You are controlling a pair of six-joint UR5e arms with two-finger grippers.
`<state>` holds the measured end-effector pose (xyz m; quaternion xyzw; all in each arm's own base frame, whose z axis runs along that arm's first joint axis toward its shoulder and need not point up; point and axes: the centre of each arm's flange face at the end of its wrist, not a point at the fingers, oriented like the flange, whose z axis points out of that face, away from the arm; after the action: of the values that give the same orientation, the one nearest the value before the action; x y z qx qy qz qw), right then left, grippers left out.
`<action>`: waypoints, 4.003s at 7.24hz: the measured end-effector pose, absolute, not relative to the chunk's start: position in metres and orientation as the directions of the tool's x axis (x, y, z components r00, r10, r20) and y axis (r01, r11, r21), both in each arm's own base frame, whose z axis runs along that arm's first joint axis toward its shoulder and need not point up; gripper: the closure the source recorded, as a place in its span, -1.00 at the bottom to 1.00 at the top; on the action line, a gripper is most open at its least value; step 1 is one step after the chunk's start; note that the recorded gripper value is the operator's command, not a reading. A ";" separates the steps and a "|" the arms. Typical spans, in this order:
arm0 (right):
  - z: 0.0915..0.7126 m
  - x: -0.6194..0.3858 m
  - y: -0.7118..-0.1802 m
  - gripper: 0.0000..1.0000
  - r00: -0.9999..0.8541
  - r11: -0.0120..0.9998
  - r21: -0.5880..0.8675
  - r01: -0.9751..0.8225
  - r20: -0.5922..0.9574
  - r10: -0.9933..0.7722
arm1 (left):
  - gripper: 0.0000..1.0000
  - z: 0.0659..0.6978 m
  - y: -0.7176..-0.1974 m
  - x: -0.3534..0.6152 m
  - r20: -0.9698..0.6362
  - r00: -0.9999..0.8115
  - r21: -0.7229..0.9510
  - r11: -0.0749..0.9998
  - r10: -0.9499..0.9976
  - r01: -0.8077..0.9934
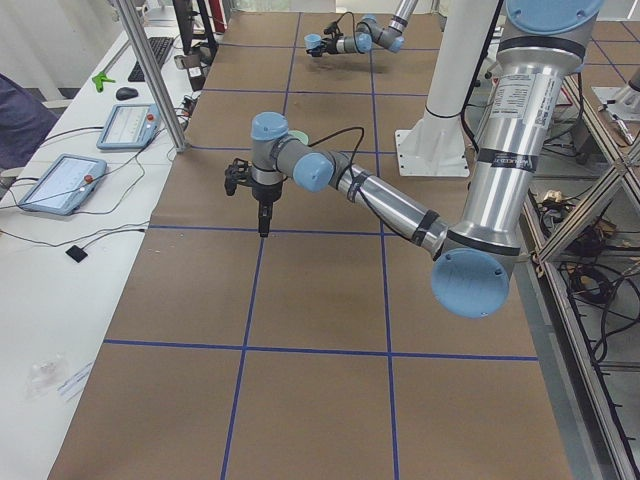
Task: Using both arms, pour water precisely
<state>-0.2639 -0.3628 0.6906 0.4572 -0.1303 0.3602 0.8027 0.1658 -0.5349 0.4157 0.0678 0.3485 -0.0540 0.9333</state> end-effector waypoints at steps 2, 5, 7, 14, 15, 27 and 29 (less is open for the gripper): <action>0.697 -0.267 -0.359 0.57 0.715 0.331 0.645 -0.689 0.531 0.454 | -1.00 0.416 -0.535 0.166 -0.657 0.752 0.088 0.985 -0.054 0.148; 0.699 -0.270 -0.357 -0.96 0.721 0.335 0.649 -0.683 0.528 0.448 | -1.00 0.416 -0.535 0.166 -0.657 0.752 0.088 0.985 -0.054 0.147; 0.700 -0.268 -0.356 -0.98 0.723 0.326 0.657 -0.680 0.526 0.447 | -1.00 0.415 -0.536 0.166 -0.657 0.752 0.089 0.985 -0.054 0.148; 0.690 -0.254 -0.340 -0.98 0.732 0.341 0.655 -0.674 0.532 0.426 | -1.00 0.416 -0.535 0.164 -0.657 0.752 0.089 0.985 -0.054 0.149; 0.689 -0.247 -0.333 -0.98 0.738 0.350 0.656 -0.669 0.529 0.419 | -1.00 0.416 -0.535 0.164 -0.657 0.752 0.089 0.985 -0.054 0.149; 0.584 -0.194 -0.283 -0.99 0.793 0.478 0.636 -0.605 0.537 0.288 | -1.00 0.414 -0.535 0.165 -0.658 0.751 0.095 0.985 -0.048 0.146; 0.552 -0.175 -0.292 -0.99 0.844 0.560 0.642 -0.524 0.479 0.242 | -1.00 0.410 -0.537 0.166 -0.661 0.749 0.100 0.984 -0.045 0.147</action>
<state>-0.1751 -0.2917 0.5515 0.4138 -0.1707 0.2209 0.8665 0.1656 -0.5365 0.4097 0.0730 0.3507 -0.0516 0.9322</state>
